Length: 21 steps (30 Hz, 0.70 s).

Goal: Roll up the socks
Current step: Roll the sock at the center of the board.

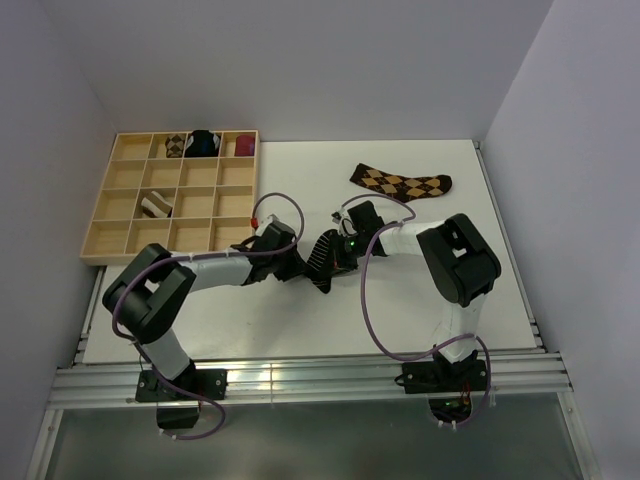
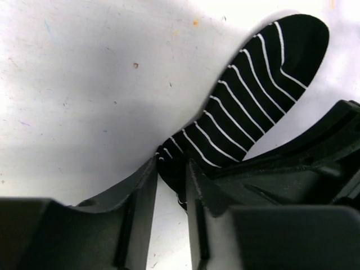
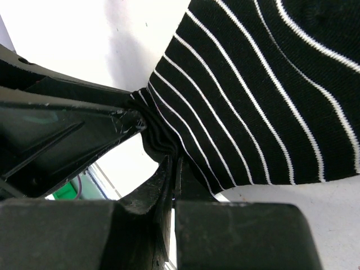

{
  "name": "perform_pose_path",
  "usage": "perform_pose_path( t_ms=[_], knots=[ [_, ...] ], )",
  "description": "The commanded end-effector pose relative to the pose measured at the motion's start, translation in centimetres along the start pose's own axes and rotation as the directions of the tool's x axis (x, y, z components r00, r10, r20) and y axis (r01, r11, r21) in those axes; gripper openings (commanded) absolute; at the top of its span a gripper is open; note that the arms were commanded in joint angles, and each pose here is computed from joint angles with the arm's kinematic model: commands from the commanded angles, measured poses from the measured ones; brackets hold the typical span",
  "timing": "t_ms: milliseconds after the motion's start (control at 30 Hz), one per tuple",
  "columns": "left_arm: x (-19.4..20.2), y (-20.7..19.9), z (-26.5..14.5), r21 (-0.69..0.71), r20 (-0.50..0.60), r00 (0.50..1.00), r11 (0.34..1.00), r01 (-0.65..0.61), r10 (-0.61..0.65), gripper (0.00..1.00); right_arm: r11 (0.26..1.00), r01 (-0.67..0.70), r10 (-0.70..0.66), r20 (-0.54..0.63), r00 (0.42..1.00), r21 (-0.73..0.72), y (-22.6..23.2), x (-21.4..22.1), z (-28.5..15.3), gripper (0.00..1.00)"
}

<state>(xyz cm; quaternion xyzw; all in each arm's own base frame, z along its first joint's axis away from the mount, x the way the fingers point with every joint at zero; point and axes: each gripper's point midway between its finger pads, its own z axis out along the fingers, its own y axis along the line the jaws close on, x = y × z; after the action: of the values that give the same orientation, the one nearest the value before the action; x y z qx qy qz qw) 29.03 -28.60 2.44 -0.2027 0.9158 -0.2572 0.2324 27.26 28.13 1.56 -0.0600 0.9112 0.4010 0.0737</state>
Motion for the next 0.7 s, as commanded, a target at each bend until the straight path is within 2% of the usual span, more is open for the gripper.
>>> perform_pose_path(
  t_ms=[0, 133, 233, 267, 367, 400, 500, 600, 667],
  knots=[
    [0.8, 3.4, 0.5, -0.145, -0.014, 1.0, 0.989, -0.011, 0.009, 0.33, 0.999, 0.007, -0.008, 0.009, 1.0, 0.037, -1.0, 0.1, 0.6, 0.0],
    [1.6, 4.8, 0.8, -0.193, -0.039, 0.999, 0.981, -0.018, 0.01, 0.27, 0.999, 0.025, -0.025, 0.017, 1.0, 0.032, -0.4, -0.1, 0.4, 0.03],
    [1.9, 5.5, 1.0, -0.232, -0.054, 0.998, 0.972, -0.033, 0.021, 0.25, 0.998, 0.057, -0.058, 0.031, 0.998, 0.033, 0.3, -0.3, 0.1, 0.12],
    [1.8, 5.3, 1.0, -0.236, -0.055, 0.998, 0.971, -0.037, 0.025, 0.25, 0.997, 0.07, -0.072, 0.037, 0.997, 0.041, 0.5, -0.3, 0.0, 0.19],
    [1.5, 5.4, 1.1, -0.26, -0.056, 0.997, 0.964, -0.059, 0.046, 0.24, 0.984, 0.154, -0.163, 0.104, 0.981, 0.089, 1.6, -1.2, -1.3, 0.3],
    [1.4, 5.5, 1.1, -0.272, -0.059, 0.997, 0.96, -0.072, 0.058, 0.24, 0.975, 0.19, -0.205, 0.148, 0.967, 0.112, 2.4, -1.7, -2.3, 0.34],
    [1.1, 5.6, 1.0, -0.287, -0.065, 0.994, 0.952, -0.107, 0.092, 0.24, 0.949, 0.265, -0.297, 0.206, 0.932, 0.17, 3.3, -2.3, -3.9, 0.35],
    [0.7, 5.6, 0.8, -0.302, -0.068, 0.99, 0.943, -0.141, 0.127, 0.24, 0.902, 0.351, -0.414, 0.279, 0.866, 0.251, 4.6, -2.9, -5.9, 0.36],
    [0.3, 5.4, 0.6, -0.306, -0.061, 0.988, 0.939, -0.157, 0.145, 0.24, 0.864, 0.413, -0.495, 0.334, 0.802, 0.287, 6.1, -3.3, -7.1, 0.36]
  ],
)
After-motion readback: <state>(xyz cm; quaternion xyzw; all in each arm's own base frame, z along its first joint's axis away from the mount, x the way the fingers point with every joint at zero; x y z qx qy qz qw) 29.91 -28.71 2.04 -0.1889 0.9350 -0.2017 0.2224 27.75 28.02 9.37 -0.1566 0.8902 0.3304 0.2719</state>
